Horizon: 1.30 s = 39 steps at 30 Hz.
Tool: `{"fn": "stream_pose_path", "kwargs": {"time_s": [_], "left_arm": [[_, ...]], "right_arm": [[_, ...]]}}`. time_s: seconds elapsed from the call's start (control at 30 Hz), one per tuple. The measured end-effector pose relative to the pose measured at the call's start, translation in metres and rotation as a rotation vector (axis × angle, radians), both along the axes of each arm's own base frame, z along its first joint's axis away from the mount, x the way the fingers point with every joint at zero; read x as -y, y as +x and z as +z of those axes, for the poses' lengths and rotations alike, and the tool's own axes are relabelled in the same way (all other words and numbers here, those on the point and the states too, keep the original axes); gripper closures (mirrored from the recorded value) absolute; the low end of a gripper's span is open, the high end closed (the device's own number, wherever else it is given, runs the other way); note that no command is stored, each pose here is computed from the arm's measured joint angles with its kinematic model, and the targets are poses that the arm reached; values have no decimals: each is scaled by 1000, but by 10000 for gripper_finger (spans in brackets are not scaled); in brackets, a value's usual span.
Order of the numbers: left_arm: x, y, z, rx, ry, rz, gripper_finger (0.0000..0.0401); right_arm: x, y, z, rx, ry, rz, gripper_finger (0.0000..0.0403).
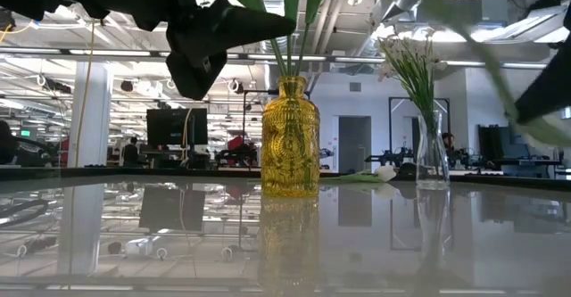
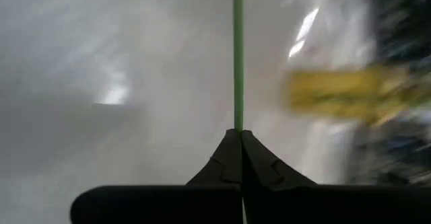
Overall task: Sort flowers into vase by color
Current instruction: Put the bottom white tulip into the transparent vase
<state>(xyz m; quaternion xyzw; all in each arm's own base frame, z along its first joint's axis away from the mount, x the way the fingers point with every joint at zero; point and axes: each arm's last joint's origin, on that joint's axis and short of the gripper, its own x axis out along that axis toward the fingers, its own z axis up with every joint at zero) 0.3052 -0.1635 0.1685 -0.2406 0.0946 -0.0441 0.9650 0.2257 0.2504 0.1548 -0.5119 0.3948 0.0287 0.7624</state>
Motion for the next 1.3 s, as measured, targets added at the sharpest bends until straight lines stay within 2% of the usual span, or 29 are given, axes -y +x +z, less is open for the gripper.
{"fn": "stream_pose_path", "kwargs": {"time_s": [0.2, 0.4, 0.83, 1.3], "left_arm": [[-8, 3, -6, -74, -183, 97, 260], [-14, 4, -11, -135, -264, 125, 260], [-16, 6, -11, -160, -311, 73, 260], [-18, 5, -15, -195, -268, 77, 260]], "right_arm": [[15, 45, 10, 73, -177, 113, 388], [31, 75, 20, 125, -239, 141, 388], [55, 93, 21, 119, -262, 82, 388], [57, 95, 22, 115, -269, 82, 388]]}}
